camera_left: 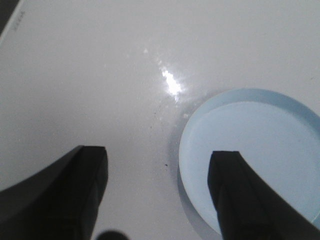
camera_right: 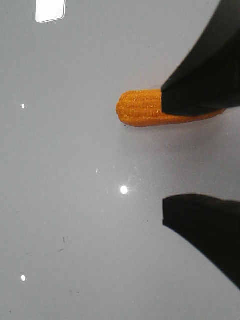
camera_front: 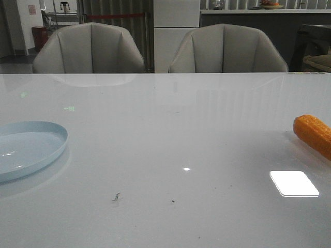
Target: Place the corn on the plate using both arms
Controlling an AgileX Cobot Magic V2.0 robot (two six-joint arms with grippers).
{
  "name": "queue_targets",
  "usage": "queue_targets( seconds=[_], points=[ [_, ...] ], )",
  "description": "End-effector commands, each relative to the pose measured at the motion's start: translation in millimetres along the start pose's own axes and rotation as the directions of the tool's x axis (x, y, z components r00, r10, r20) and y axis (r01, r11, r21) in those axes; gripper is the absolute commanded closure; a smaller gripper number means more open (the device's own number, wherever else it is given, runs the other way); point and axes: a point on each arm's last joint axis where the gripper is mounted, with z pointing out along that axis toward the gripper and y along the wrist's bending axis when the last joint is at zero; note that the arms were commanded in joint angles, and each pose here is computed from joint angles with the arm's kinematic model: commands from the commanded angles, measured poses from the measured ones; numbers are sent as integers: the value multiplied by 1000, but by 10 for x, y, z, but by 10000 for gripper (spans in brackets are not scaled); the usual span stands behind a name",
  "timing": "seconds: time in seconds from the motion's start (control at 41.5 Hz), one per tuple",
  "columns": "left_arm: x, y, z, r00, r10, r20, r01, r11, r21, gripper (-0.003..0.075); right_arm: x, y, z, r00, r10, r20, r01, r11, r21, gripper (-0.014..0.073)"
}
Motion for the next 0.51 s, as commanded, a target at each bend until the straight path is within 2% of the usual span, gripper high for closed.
queue_targets(
  seconds=[0.0, 0.217, 0.483],
  points=[
    [-282, 24, 57, 1000, -24, -18, 24, 1000, 6, 225, -194, 7, -74, 993, 6, 115, -6, 1000, 1, 127],
    [-538, 36, 622, 979, -34, -203, 40, 999, 27, 225, -194, 8, -74, 993, 7, 115, -7, 1000, 1, 127],
    [-468, 0, 1236, 905, -57, -421, 89, 994, 58, 225, -194, 8, -74, 993, 7, 115, -7, 1000, 1, 127]
  ],
)
